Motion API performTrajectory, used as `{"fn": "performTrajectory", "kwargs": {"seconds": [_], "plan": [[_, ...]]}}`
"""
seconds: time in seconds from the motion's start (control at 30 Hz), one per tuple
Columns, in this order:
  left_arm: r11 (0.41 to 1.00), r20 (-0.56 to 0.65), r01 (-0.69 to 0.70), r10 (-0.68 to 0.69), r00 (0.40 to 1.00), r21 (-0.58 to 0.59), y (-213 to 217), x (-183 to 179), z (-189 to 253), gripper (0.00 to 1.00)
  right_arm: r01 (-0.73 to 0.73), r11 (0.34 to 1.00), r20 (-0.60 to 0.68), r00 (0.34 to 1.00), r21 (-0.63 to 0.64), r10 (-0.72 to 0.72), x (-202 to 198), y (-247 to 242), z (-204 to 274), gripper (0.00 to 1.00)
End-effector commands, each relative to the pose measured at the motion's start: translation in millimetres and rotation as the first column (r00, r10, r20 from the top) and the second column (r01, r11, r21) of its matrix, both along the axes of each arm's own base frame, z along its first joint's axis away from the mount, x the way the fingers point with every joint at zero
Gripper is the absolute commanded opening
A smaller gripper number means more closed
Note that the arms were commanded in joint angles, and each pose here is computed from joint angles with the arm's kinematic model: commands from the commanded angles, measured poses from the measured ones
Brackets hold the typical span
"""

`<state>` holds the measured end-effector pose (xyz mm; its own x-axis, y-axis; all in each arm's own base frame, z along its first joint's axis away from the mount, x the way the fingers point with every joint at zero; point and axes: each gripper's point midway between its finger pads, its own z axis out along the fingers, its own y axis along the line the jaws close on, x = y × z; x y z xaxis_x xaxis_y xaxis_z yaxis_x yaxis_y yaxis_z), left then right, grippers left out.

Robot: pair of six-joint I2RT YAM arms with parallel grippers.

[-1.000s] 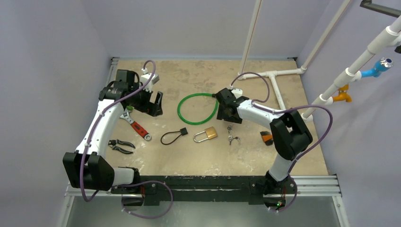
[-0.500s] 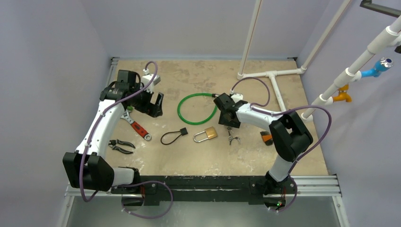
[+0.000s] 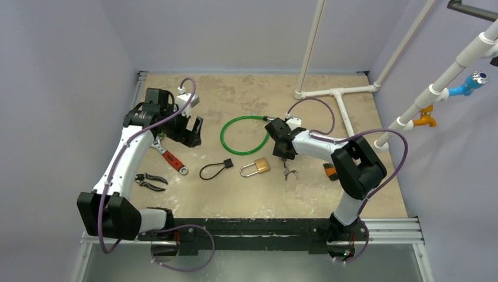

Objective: Unlock with the key
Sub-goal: Pick up the key from the center of the board.

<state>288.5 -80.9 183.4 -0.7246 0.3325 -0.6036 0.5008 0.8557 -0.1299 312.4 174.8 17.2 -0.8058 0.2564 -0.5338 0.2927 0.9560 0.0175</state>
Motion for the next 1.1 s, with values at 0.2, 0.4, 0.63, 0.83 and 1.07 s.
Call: {"fn": "performTrajectory", "kwargs": {"seconds": [0.2,0.4,0.63,0.83,1.07], "plan": [[1.000,0.030,0.031,-0.031,0.999,0.000,-2.2,-7.3,11.1,1.00,0.025,0.999,-0.001,1.000,-0.031,-0.025,-5.3,-9.6,-10.6,0.06],[0.999,0.035,0.035,-0.034,0.999,-0.009,-4.1,-7.5,14.1,1.00,0.023,0.999,0.018,1.000,-0.038,-0.023,-4.5,-12.9,-1.6,0.00],[0.998,0.043,0.050,-0.048,0.998,-0.029,-8.9,-5.4,20.0,1.00,-0.092,0.996,0.097,0.991,0.014,0.091,8.1,2.6,35.5,0.00],[0.995,0.043,0.083,-0.080,0.996,-0.054,-17.1,-1.9,23.1,0.99,-0.268,0.958,0.176,0.953,0.101,0.248,12.1,30.0,78.9,0.00],[0.952,0.068,0.223,-0.213,0.975,-0.210,-59.0,-10.5,33.2,1.00,-0.597,0.770,0.339,0.789,0.225,0.513,-5.8,82.3,145.5,0.00]]}}
